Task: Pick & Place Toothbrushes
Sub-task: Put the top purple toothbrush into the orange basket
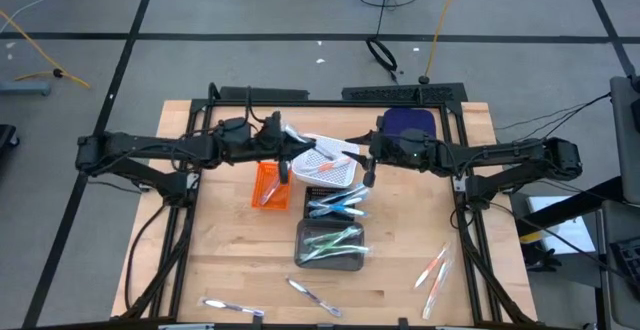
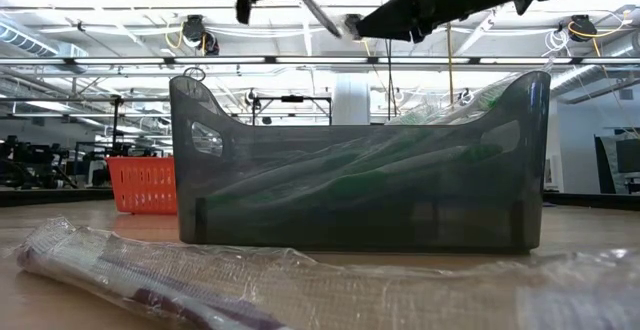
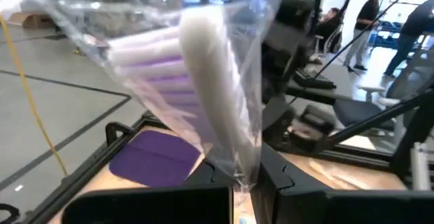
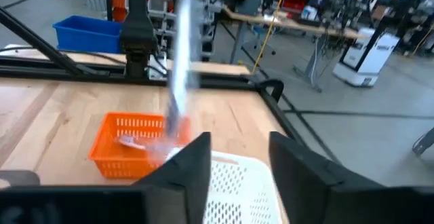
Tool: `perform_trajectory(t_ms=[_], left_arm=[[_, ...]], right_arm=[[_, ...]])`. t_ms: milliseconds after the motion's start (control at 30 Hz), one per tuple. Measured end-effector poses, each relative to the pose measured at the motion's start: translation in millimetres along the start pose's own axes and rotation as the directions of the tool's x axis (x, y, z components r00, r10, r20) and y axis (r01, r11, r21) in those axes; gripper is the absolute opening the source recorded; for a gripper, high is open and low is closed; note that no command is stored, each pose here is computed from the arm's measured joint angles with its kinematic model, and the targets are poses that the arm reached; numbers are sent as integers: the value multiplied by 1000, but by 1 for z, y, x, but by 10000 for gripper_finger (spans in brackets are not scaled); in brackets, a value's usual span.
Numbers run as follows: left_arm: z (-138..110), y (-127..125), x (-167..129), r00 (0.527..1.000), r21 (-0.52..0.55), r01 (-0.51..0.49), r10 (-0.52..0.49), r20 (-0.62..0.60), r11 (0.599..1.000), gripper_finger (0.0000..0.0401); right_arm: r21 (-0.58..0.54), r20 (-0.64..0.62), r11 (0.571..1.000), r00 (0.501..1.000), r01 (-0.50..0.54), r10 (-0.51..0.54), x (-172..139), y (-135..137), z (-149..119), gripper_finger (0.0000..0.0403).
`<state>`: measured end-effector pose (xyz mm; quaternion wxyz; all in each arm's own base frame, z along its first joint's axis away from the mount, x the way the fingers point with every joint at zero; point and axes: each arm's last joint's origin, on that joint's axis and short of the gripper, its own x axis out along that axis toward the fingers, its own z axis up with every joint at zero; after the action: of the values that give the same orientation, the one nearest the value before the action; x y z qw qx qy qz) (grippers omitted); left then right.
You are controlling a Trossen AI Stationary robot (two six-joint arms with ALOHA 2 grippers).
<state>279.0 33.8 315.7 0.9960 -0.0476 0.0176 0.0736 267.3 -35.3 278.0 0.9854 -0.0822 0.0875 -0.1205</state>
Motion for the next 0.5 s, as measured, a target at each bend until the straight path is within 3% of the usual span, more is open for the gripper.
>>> perform_trajectory(t_ms=[233,500], left_arm=[[3,-4,-40,979,-122,-31,6,-202,992,8],[-19,-6,-64,874,-229,-183,52,-484,956,8]], right_arm=[[68,-69,998,997,-13,18,0,1,-7,179],[116,-105,992,992,-54,67,-2,13,-9,168]])
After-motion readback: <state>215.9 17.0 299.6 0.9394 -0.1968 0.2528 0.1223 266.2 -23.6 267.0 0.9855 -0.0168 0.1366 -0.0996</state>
